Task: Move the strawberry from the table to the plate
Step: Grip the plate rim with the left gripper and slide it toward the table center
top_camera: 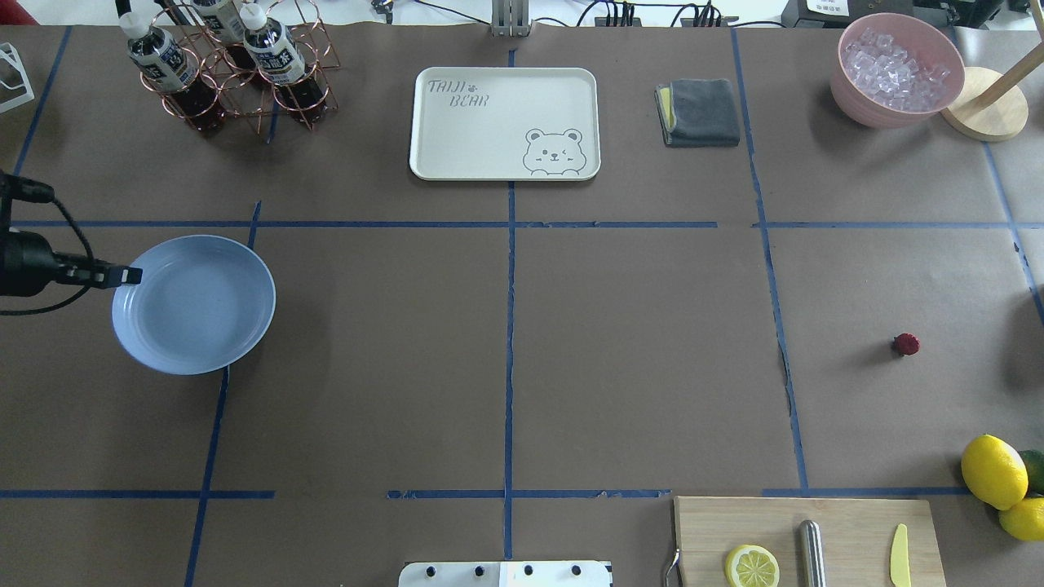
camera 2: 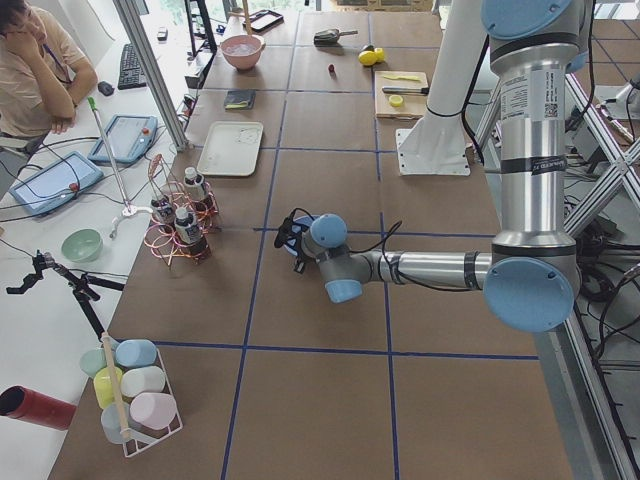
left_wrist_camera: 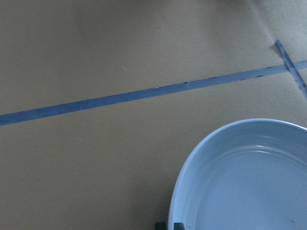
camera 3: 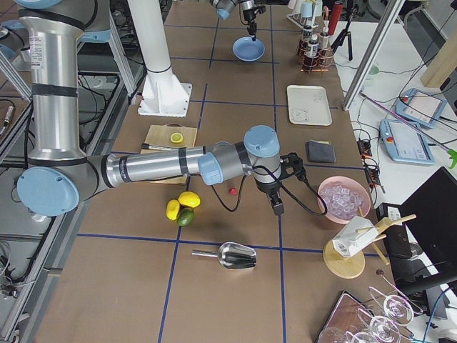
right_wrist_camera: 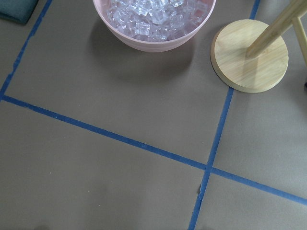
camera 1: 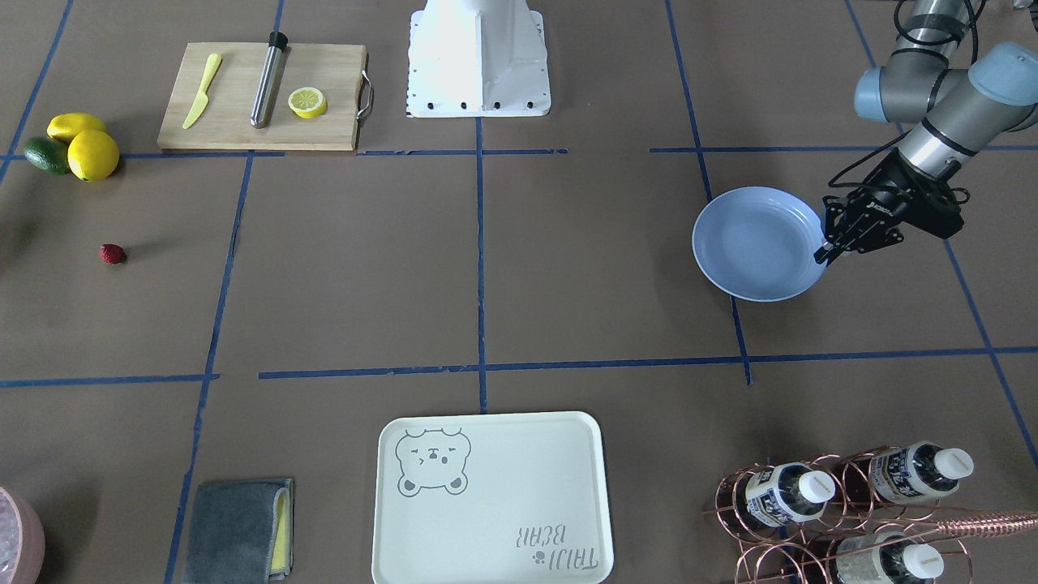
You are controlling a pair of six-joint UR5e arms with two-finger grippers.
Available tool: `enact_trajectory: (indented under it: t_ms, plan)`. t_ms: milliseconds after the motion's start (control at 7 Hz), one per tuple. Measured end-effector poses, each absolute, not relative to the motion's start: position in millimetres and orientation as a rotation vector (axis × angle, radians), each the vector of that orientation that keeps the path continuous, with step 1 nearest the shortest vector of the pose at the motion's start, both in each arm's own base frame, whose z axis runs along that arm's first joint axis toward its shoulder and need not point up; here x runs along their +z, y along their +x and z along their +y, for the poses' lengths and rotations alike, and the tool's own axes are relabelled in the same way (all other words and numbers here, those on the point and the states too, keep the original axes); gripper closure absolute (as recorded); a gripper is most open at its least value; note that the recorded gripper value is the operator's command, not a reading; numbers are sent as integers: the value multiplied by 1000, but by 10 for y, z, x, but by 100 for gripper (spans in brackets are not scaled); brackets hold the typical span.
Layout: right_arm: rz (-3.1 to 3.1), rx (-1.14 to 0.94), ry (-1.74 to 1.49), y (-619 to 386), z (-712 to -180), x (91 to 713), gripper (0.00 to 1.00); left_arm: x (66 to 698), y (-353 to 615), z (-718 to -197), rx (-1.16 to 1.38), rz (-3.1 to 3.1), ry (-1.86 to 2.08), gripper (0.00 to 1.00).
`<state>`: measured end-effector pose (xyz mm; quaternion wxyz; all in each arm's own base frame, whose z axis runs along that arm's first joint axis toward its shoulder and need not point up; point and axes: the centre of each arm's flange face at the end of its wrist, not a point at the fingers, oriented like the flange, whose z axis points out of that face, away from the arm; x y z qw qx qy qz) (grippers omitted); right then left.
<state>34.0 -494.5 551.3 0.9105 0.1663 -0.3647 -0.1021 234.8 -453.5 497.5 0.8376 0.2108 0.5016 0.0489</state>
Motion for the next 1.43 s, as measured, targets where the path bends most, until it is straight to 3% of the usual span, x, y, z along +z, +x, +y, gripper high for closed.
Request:
enact_trajectory:
  t_ms: [286, 714, 1286, 1429]
  plan:
    - [-767, -212, 339, 330, -4938, 5517, 0, 4039, 2856, -4870, -7, 1042, 456, 100]
    - [-784, -214, 334, 318, -4925, 5524, 0, 3150, 4580, -4537, -91, 1127, 378, 100]
    - [-784, -212, 331, 319, -4919, 5542, 0, 2842, 5337, -3998, -67, 1183, 330, 100]
    - [-784, -212, 331, 319, -4917, 5544, 0, 2834, 5423, -3942, -63, 1181, 331, 82]
